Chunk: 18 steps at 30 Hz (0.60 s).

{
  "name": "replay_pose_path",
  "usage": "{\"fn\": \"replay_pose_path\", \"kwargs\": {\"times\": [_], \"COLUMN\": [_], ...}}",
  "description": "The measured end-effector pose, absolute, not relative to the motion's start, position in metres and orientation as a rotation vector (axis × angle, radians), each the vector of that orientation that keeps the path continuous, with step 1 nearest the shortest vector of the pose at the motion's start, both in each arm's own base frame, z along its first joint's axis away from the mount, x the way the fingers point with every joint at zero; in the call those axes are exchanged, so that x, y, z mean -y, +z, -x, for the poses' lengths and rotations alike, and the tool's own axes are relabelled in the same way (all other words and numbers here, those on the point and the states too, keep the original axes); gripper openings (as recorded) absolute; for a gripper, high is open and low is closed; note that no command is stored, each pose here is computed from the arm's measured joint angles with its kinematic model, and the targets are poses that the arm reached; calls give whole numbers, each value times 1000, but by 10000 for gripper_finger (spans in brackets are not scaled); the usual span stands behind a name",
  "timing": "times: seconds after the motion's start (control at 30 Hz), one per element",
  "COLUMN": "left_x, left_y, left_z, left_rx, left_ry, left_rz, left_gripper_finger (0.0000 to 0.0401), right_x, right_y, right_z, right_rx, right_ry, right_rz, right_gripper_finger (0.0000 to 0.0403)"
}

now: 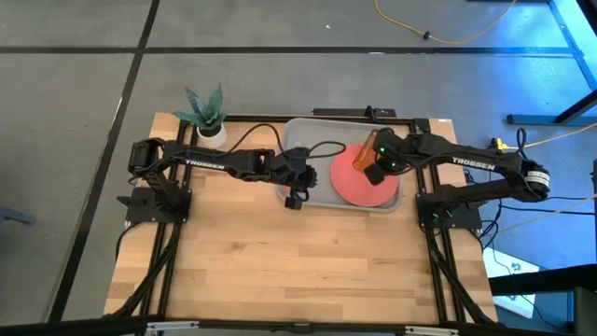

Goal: Pick and place plate/cup/fork/spoon on tray
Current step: Adjust the orange glass on the gray serving tray

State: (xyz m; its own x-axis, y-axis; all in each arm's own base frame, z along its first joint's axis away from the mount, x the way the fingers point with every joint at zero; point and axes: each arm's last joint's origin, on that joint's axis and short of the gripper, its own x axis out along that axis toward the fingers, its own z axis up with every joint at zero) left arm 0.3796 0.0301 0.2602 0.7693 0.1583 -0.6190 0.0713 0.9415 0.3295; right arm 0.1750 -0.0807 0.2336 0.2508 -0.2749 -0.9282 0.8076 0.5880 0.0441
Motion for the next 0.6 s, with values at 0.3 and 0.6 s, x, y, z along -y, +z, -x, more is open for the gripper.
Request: {"fn": "replay_pose_path", "kwargs": {"times": [0.3, 0.6], "left_x": [-43, -53], "left_y": [260, 255], "left_z": [-378, -372], "left_rx": [-709, -770], "left_ry": [79, 42], "left_rz": [-336, -311], "left_gripper_finger": [37, 37], "right_x": [78, 45], "right_y": [223, 224], "right_z": [-187, -189], "right_rx": [-1187, -1243], "right_ry": [-608, -527], "right_rz": [-435, -471], "right_gripper_finger": [93, 91]}}
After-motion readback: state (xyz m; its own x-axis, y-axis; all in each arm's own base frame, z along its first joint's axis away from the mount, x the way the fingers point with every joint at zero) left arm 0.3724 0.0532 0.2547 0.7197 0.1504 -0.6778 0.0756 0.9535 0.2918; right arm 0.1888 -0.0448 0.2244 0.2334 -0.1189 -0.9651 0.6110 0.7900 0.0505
